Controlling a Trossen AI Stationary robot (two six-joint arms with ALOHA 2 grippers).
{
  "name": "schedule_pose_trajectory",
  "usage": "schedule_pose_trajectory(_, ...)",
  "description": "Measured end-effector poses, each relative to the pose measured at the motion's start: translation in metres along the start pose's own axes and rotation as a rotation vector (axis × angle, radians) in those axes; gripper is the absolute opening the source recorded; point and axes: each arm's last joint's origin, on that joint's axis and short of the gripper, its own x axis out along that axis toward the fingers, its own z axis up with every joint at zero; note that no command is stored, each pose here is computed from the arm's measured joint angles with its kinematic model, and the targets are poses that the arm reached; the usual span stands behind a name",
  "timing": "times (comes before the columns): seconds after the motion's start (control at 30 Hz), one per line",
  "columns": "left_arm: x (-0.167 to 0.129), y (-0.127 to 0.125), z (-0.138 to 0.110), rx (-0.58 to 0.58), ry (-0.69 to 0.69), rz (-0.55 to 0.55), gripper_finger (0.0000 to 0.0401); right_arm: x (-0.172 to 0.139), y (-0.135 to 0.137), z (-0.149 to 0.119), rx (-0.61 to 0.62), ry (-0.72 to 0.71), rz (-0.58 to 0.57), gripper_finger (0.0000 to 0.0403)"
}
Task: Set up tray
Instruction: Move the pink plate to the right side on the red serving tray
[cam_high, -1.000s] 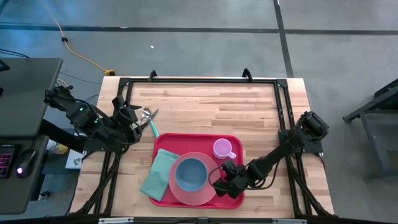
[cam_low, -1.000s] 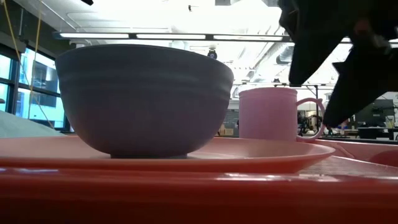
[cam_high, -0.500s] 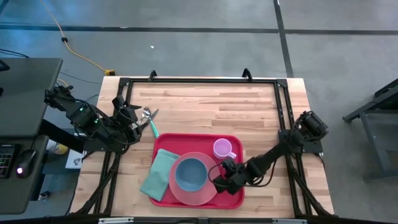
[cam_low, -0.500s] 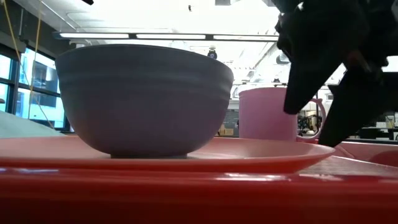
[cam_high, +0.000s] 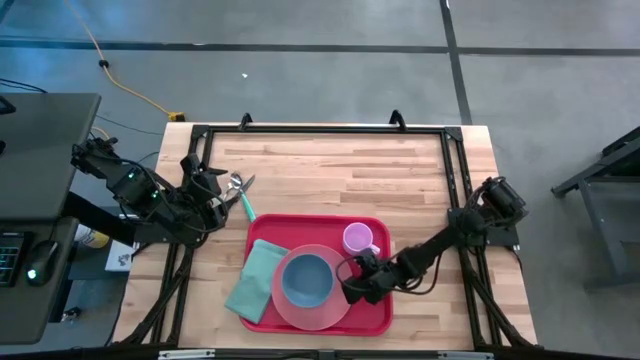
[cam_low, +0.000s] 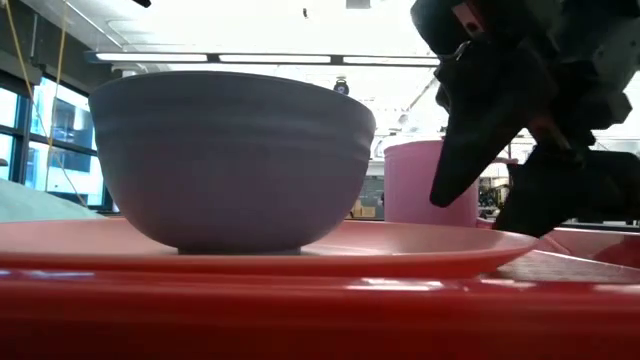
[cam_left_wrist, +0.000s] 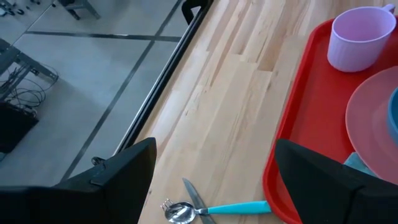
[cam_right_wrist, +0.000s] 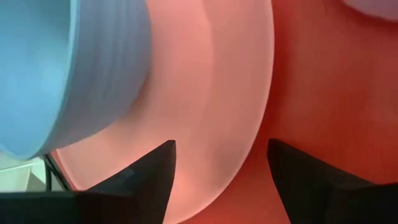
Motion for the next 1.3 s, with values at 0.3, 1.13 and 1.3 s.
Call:
schedule_pose_trajectory(0.3,0.0,0.0001,0.0001,0.0,-0.003,0.003,0.036,0.001,0.0003,0.0034,-0.017,0.004,0.001,0.0154)
schedule_pose_trajectory(1.13,0.0,0.0001,0.0001,0.001,-0.004,0.006,0.036,0.0009,-0.0035,0.0049,-0.02,0.001,-0.039,0.0004)
schedule_pose_trajectory(1.3,0.0,0.0003,-0.0001,0.003,-0.003,0.007,0.036,0.0006,-0.0068,0.0049,-0.007,0.003,-0.074,0.0003)
